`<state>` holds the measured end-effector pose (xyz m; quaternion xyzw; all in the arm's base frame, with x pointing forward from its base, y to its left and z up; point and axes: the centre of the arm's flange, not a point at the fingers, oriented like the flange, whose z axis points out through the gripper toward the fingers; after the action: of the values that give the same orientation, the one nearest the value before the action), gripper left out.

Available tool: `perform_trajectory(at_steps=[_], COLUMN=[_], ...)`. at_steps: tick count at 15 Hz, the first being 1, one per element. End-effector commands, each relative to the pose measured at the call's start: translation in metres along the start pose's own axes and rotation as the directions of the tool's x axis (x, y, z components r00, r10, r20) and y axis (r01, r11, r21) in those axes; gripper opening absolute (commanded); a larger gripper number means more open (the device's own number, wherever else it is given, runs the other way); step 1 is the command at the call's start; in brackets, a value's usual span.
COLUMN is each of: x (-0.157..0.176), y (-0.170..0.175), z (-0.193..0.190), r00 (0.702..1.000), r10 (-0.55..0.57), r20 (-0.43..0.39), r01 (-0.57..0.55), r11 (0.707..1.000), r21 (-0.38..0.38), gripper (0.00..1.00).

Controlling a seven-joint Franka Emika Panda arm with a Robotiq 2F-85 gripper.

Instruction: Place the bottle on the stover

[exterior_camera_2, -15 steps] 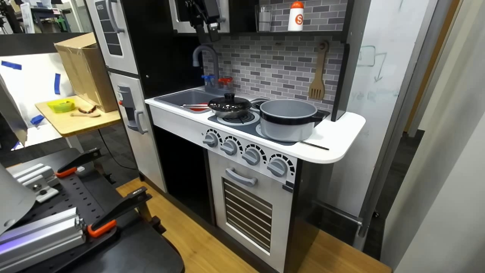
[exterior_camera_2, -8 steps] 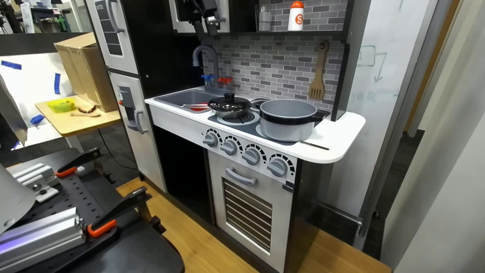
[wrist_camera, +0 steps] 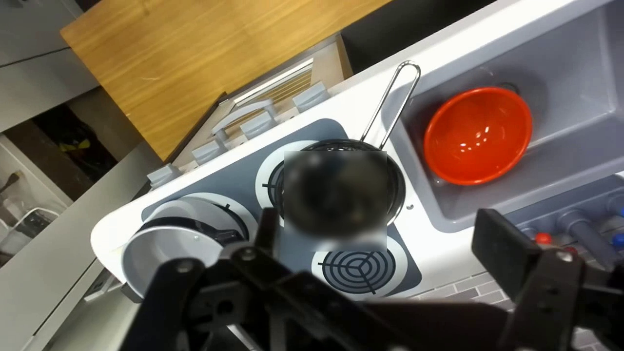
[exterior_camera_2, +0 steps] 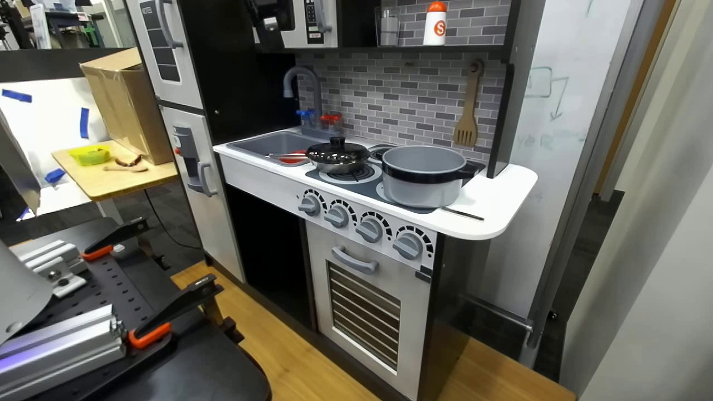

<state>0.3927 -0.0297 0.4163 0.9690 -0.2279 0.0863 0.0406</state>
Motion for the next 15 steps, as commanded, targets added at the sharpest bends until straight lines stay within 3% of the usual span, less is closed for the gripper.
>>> perform_trajectory(at_steps=[1,5,8,11,15], x=[-0.002,-0.002,0.005,0.003,-0.011], y=[0.002,0.004,0.009,0.009,0.000], z=[-0.002,-0.002,-0.004,-0.012,-0.006], r00=[1.000,1.000,0.989,0.958,0.921], r10=[0.012,0.026,0.002,-0.069,-0.095], r20=[0.001,0.004,-0.147,-0.280,-0.377], r01=[-0.012,-0.026,-0.020,0.020,0.032], r11=[1.000,0.999,0.993,0.985,0.985], r21=[0.012,0.024,-0.117,-0.173,-0.170], gripper=[1.00,1.00,1.00,1.00,1.00])
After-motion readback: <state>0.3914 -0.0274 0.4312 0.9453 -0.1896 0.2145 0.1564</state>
